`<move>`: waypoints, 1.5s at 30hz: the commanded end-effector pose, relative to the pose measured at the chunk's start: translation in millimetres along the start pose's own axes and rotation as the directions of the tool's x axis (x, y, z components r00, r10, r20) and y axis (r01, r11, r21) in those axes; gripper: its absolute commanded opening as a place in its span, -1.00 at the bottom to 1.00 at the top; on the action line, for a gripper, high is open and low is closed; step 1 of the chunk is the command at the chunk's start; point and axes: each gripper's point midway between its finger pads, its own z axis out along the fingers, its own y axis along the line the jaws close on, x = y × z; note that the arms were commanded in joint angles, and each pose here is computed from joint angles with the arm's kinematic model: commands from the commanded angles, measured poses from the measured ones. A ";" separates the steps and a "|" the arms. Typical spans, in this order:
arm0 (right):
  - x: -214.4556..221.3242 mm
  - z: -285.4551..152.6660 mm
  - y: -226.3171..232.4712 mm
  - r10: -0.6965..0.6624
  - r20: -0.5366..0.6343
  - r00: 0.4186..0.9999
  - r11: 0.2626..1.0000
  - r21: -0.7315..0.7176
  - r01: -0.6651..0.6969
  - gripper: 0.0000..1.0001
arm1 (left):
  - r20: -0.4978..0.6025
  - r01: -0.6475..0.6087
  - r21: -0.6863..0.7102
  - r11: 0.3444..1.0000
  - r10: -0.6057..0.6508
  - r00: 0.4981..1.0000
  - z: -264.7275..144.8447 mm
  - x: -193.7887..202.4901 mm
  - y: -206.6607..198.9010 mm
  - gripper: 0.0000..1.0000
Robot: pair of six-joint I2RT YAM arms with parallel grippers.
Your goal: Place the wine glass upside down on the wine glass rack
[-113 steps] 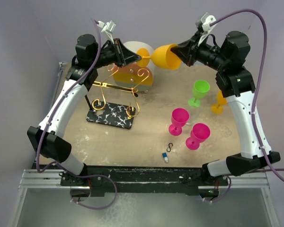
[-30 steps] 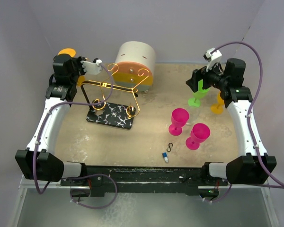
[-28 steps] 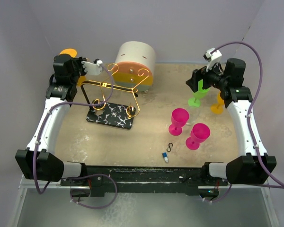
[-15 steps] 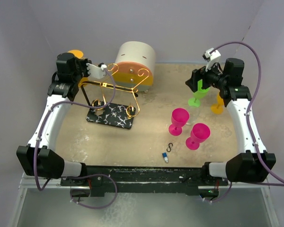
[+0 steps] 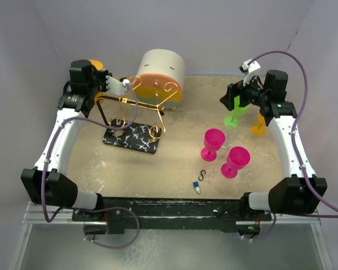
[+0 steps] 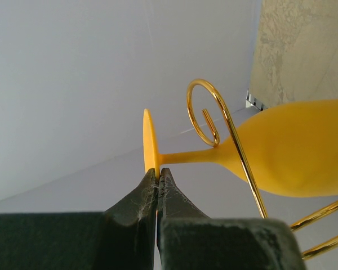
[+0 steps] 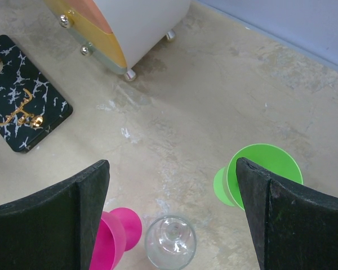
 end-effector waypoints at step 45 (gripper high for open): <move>-1.2 4.8 -5.4 -0.017 0.010 1.000 1.000 -0.003 0.017 0.93 | 0.072 0.030 -0.133 0.991 -0.021 0.997 22.9 -20.9 37.1 -0.96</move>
